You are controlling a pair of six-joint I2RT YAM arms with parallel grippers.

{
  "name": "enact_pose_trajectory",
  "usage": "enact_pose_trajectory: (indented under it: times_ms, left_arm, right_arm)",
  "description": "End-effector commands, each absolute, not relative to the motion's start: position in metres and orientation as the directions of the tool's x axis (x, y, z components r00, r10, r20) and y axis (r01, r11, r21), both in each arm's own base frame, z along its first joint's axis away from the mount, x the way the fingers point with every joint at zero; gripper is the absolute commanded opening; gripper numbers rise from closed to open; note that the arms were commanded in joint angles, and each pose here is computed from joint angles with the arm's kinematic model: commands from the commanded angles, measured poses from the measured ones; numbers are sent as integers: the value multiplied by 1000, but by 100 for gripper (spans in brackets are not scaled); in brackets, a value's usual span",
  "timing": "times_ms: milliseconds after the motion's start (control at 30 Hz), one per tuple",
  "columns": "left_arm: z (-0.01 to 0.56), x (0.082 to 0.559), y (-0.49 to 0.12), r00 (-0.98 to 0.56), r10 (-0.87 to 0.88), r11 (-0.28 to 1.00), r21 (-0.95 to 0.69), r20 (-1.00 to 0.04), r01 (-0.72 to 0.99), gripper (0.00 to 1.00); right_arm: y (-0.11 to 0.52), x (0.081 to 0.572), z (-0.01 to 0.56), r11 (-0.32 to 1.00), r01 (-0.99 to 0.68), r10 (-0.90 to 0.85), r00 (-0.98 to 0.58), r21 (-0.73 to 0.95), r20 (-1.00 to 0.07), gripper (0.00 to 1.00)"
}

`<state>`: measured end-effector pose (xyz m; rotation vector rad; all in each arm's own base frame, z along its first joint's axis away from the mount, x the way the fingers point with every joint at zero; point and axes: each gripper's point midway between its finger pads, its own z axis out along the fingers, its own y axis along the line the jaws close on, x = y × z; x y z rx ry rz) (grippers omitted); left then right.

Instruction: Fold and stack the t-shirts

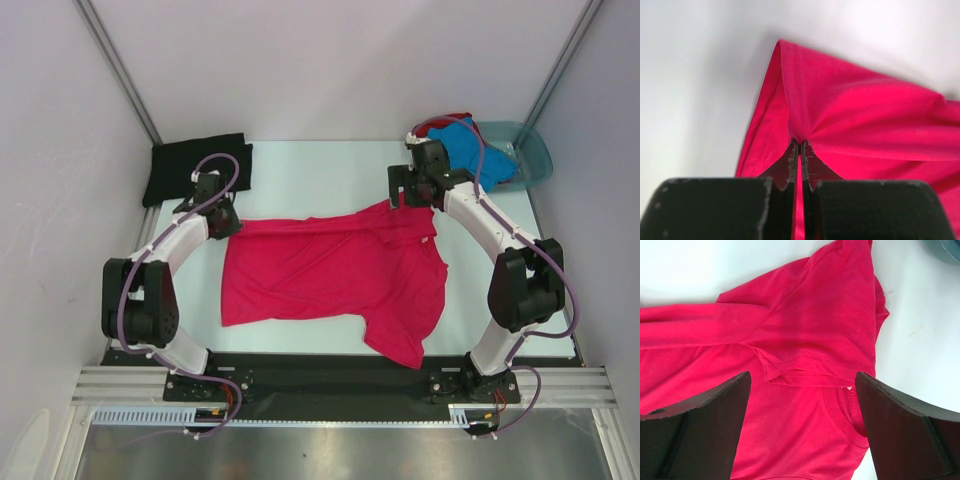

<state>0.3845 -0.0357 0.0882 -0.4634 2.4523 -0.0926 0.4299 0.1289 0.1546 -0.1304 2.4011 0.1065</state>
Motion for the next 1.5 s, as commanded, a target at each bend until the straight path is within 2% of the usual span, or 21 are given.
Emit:
enact_pose_trajectory:
  times_ms: [0, 233, 433, 467, 500, 533, 733, 900, 1167, 1333, 1467]
  left_arm:
    - [88, 369, -30, -747, -331, 942, -153, -577, -299, 5]
    - [71, 346, -36, -771, -342, 939, -172, -538, -297, 5]
    - [48, 326, -36, -794, -359, 933, -167, -490, -319, 18]
    - [44, 321, -35, -795, -365, 931, -164, -485, -327, 43]
    - [43, 321, -35, -793, -368, 930, -164, -486, -330, 97]
    - [45, 323, -35, -785, -372, 928, -169, -496, -333, 100]
    - [70, 347, -31, -720, -390, 919, -191, -574, -346, 100]
    - [98, 385, -40, -644, -403, 915, -272, -650, -297, 100]
    - [75, 428, -50, -674, -394, 919, -283, -625, -275, 100]
    - [40, 433, -47, -734, -363, 932, -220, -574, -289, 100]
    - [34, 434, -41, -741, -355, 934, -187, -570, -303, 100]
  right_arm:
    - [128, 436, 168, 992, -124, -67, -714, 31, -697, 91]
    - [128, 432, 165, 993, -116, -69, -730, 24, -680, 91]
    - [127, 426, 151, 996, -90, -58, -766, 17, -640, 90]
    - [127, 425, 148, 996, -90, -61, -770, 14, -635, 91]
    - [126, 424, 145, 996, -85, -59, -776, 12, -627, 90]
    - [125, 424, 144, 997, -81, -58, -778, 9, -626, 90]
    - [123, 424, 145, 997, -74, -57, -774, 1, -631, 90]
    - [119, 427, 141, 999, -52, -47, -768, -11, -639, 90]
    - [114, 426, 136, 999, -42, -48, -775, -24, -631, 90]
    - [111, 427, 134, 999, -36, -41, -778, -20, -627, 90]
    - [109, 428, 131, 999, -32, -37, -782, -19, -622, 90]
